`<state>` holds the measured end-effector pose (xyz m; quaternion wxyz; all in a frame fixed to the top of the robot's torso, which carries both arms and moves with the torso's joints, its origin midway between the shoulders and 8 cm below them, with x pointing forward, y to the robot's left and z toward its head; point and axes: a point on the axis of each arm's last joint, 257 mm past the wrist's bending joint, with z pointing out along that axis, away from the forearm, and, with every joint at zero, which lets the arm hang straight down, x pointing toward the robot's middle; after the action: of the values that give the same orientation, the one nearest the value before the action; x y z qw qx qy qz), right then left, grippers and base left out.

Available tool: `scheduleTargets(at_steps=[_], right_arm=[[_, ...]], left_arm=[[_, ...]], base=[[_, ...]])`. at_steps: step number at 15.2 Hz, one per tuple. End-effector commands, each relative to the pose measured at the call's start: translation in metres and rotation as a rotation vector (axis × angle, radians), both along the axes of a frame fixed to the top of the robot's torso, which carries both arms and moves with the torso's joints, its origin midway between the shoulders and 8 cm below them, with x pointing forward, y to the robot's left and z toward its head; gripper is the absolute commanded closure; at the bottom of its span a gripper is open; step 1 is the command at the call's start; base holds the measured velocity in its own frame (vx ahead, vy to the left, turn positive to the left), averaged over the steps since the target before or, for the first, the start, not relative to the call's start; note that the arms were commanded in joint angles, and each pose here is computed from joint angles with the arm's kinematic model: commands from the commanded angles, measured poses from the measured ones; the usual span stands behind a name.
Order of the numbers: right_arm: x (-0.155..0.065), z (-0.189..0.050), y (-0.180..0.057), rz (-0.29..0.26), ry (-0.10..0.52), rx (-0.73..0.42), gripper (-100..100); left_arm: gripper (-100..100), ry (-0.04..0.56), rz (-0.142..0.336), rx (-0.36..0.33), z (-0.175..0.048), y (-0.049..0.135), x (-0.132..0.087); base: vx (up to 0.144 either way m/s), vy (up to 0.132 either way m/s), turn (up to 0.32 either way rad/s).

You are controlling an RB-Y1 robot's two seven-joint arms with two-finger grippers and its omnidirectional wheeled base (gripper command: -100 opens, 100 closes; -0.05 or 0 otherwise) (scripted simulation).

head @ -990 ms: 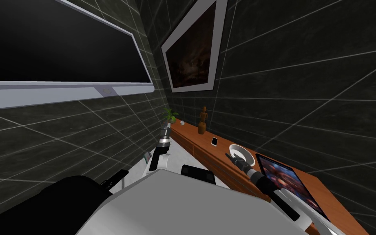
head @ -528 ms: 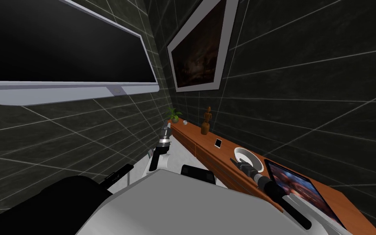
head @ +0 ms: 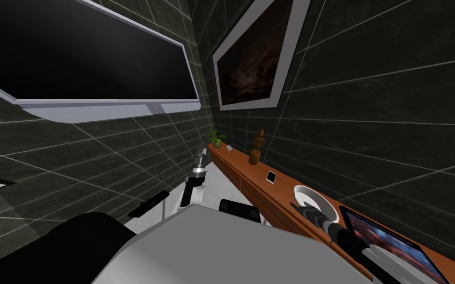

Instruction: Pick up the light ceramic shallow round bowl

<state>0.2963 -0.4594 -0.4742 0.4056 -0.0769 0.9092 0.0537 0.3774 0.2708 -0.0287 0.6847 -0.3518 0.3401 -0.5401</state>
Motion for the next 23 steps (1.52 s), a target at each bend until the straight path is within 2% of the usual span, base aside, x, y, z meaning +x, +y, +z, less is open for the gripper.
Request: scheduleTargets(at_steps=[1, 2, 3, 6, 9, 11, 12, 13, 15, 17, 18, 19, 20, 23], right_arm=[[-0.02, -0.012, -0.025, 0.01, 0.051, -0.075, -100], [-0.024, -0.014, -0.03, 0.001, 0.061, -0.081, -100], [-0.037, -0.021, -0.049, 0.013, 0.1, -0.139, -100], [-0.059, -0.03, -0.075, 0.01, 0.156, -0.202, -100], [-0.108, -0.044, -0.124, 0.04, 0.283, -0.341, -100], [-0.115, -0.045, -0.13, 0.029, 0.295, -0.348, -100], [-0.132, -0.048, -0.144, 0.039, 0.336, -0.386, -100], [-0.126, -0.048, -0.138, 0.048, 0.325, -0.38, -100], [-0.133, -0.048, -0.145, 0.037, 0.339, -0.387, -100], [-0.167, -0.053, -0.168, 0.054, 0.418, -0.452, -100], [-0.167, -0.053, -0.168, 0.054, 0.418, -0.452, -100], [-0.182, -0.054, -0.178, 0.063, 0.453, -0.478, -100], [-0.182, -0.054, -0.178, 0.063, 0.453, -0.478, -100], [-0.208, -0.056, -0.191, 0.079, 0.511, -0.517, -100]], left_arm=[[0, 0.0, 0.0, 0.0, 0.0, 0.0, 0.0], [0, 0.0, 0.0, 0.0, 0.0, 0.0, 0.0], [0, 0.0, 0.0, 0.0, 0.0, 0.0, 0.0], [0, 0.0, 0.0, 0.0, 0.0, 0.0, 0.0], [0, 0.0, 0.0, 0.0, 0.0, 0.0, 0.0], [0, 0.0, 0.0, 0.0, 0.0, 0.0, 0.0], [0, 0.0, 0.0, 0.0, 0.0, 0.0, 0.0], [0, 0.0, 0.0, 0.0, 0.0, 0.0, 0.0], [0, 0.0, 0.0, 0.0, 0.0, 0.0, 0.0], [0, 0.0, 0.0, 0.0, 0.0, 0.0, 0.0], [0, 0.0, 0.0, 0.0, 0.0, 0.0, 0.0], [0, 0.0, 0.0, 0.0, 0.0, 0.0, 0.0], [0, 0.0, 0.0, 0.0, 0.0, 0.0, 0.0], [0, 0.0, 0.0, 0.0, 0.0, 0.0, 0.0]], base=[[0.021, 0.041, 0.195], [0.019, 0.042, 0.175], [0.024, 0.046, 0.228], [0.034, 0.045, 0.195], [0.049, 0.066, 0.289], [0.051, 0.055, 0.14], [0.037, 0.04, 0.086], [0.03, 0.031, 0.107], [0.014, 0.011, 0.028], [0.026, 0.029, 0.149], [0.039, 0.048, 0.192], [0.04, 0.043, 0.182], [0.046, 0.032, 0.114], [0.038, 0.027, 0.097]])
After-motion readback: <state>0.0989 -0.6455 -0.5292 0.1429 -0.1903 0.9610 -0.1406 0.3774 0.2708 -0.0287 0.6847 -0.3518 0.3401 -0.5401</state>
